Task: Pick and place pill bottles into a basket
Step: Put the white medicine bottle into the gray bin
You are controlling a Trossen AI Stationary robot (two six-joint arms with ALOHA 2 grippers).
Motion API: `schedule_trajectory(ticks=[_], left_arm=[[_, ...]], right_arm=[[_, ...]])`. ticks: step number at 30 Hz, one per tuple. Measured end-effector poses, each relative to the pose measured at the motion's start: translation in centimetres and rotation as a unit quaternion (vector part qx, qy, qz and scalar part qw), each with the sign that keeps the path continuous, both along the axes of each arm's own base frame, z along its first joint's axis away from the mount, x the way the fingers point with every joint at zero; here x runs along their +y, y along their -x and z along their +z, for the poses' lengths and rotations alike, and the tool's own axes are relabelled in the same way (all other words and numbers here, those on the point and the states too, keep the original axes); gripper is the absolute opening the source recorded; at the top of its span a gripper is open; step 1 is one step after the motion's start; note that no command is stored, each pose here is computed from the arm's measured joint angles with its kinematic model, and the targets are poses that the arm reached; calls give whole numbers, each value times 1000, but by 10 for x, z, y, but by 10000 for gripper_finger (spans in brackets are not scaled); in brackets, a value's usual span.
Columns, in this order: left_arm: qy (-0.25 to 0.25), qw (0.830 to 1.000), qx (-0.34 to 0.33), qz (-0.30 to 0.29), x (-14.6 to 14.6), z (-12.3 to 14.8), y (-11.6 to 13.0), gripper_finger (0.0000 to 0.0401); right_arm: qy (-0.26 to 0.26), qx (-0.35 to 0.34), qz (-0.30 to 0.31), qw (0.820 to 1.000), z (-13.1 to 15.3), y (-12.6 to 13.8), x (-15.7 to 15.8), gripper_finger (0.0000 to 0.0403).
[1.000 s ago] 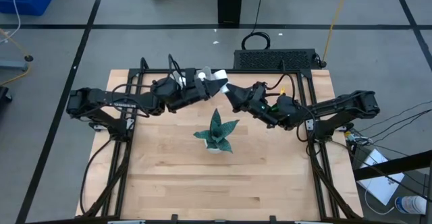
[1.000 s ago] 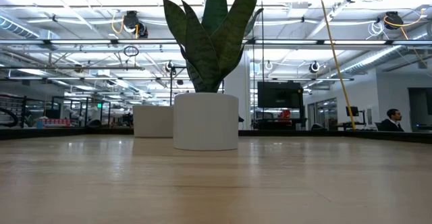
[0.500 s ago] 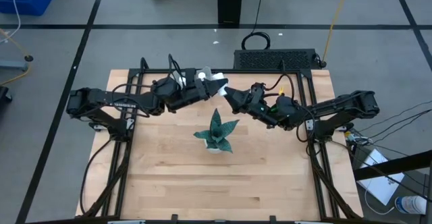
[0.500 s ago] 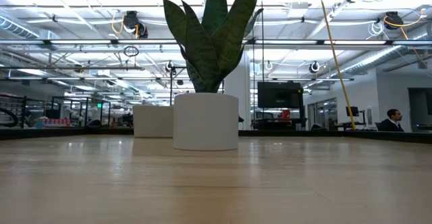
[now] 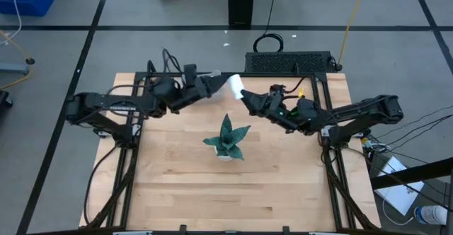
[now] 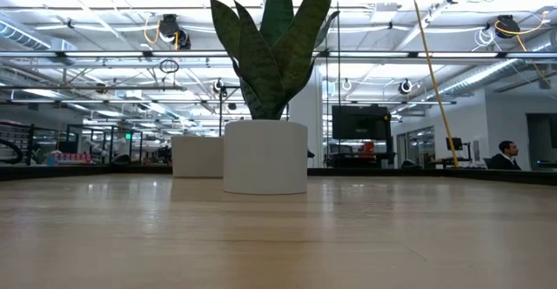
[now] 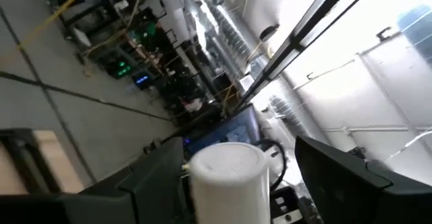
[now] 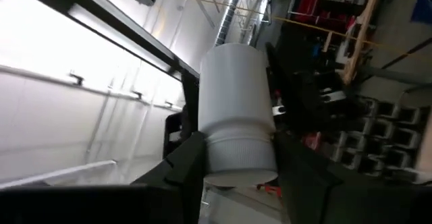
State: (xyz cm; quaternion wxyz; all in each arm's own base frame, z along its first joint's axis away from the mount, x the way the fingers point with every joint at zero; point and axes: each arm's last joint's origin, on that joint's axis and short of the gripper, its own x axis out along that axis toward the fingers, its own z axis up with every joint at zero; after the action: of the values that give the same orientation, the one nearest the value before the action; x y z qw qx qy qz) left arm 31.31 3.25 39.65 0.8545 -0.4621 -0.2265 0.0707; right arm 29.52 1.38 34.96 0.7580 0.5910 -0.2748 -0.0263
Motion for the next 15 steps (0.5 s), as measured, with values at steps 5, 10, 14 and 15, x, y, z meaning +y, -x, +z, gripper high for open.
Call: schedule_trajectory(ticks=[5,10,14,15], left_arm=[[-43,997,67,7,1,12,27,281],[-45,983,174,21,-1,10,58,261],[-45,973,225,7,-3,7,72,248],[-46,972,229,-2,-3,6,73,245]], right_arm=[[43,86,-11,995,0,22,-1,139],[104,198,-15,975,2,48,-3,139],[132,266,59,953,-1,70,-4,139],[130,278,88,948,-2,75,-4,139]])
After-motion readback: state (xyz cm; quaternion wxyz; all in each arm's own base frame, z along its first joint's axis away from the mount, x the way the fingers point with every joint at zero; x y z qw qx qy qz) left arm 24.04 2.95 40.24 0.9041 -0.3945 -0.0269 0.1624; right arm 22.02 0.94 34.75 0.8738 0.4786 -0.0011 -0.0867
